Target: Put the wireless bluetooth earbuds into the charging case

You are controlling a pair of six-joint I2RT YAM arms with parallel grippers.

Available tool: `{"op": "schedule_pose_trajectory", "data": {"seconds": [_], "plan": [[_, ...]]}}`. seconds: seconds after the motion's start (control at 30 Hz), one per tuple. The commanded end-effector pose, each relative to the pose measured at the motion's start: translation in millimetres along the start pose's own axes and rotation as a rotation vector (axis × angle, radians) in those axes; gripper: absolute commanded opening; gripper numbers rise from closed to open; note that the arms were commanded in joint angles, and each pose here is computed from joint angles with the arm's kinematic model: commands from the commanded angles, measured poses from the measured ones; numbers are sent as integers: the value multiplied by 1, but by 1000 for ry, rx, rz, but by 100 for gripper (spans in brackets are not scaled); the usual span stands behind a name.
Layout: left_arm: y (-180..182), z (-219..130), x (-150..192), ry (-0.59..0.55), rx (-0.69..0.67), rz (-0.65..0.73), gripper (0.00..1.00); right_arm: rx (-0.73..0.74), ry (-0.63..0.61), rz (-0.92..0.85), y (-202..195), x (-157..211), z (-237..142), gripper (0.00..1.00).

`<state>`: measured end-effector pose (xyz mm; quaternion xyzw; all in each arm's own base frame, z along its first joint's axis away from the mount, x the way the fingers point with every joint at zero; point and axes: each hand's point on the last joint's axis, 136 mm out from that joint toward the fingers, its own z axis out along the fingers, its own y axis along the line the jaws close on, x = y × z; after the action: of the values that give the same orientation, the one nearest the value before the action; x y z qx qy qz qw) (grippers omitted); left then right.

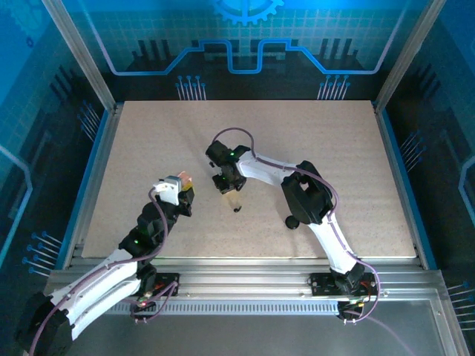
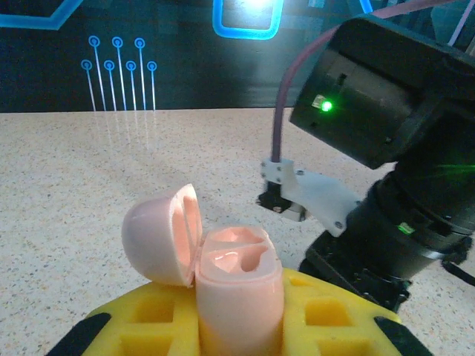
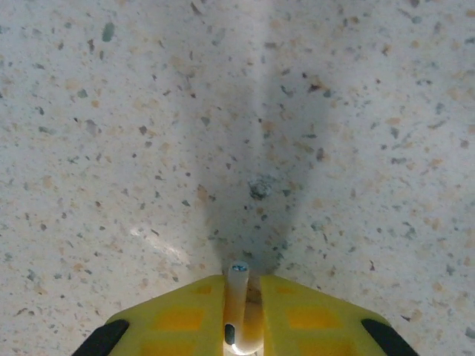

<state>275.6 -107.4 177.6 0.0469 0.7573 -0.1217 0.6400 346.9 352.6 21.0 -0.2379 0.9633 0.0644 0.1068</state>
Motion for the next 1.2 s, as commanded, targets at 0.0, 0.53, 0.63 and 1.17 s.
{"op": "schedule_pose_trajectory", "data": {"seconds": [0.0,0.53,0.63,1.17], "plan": [[1,0,-1,1,2,-3,20,85,96,71,-30,37,-6,16],[-7,3,2,34,41,18,20,150,209,235,-73,121,-47,20],[-8,2,1,33,44,21,20,126,174,240,-70,112,-58,22],[-7,1,-1,30,41,27,20,-56,144,203,-41,80,-56,27]]}}
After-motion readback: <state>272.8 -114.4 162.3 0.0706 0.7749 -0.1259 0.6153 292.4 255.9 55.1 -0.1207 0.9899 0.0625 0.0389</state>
